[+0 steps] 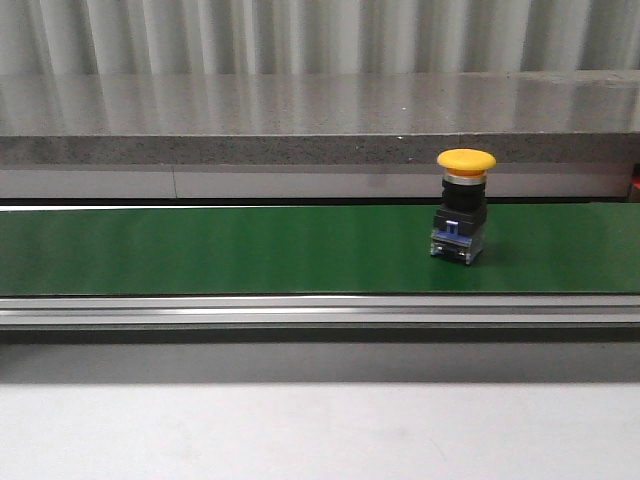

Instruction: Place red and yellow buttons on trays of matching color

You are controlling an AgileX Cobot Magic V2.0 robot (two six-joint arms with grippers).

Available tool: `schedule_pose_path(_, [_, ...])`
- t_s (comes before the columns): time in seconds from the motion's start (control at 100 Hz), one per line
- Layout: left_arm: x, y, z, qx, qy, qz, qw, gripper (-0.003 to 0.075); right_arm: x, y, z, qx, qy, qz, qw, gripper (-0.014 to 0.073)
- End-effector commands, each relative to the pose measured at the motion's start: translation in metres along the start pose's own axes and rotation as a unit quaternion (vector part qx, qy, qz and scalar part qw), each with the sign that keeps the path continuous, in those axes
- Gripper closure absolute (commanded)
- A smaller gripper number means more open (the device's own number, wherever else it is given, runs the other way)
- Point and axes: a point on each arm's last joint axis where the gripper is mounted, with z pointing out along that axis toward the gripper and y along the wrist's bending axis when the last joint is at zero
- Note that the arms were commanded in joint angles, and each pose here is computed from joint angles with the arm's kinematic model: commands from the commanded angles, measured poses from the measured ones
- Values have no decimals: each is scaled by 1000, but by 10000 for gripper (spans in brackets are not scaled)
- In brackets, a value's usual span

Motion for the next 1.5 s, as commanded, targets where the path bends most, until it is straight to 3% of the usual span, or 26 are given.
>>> schedule_pose_path(0.0, [-13, -2, -5, 5, -43, -4, 999, 740, -4, 17, -15, -21, -26, -33, 999, 55])
schedule_pose_path(0.58, [-13, -2, -5, 5, -43, -4, 999, 740, 26, 68, -8, -100, 87, -150, 980, 29])
schedule_pose_path(0.83, [-13, -2, -5, 5, -43, -4, 999, 740, 30, 69, 23, -112, 143, -144, 973, 29])
schedule_pose_path(1.23, [-13, -2, -5, 5, -43, -4, 999, 740, 27, 66, 80, -96, 148, -144, 974, 38])
schedule_pose_path(1.31, [-13, -2, -5, 5, -43, -4, 999, 740, 27, 66, 88, -94, 149, -142, 974, 96])
schedule_pose_path(1.49, [-13, -2, -5, 5, -43, -4, 999, 740, 26, 65, 93, -92, 142, -141, 975, 364])
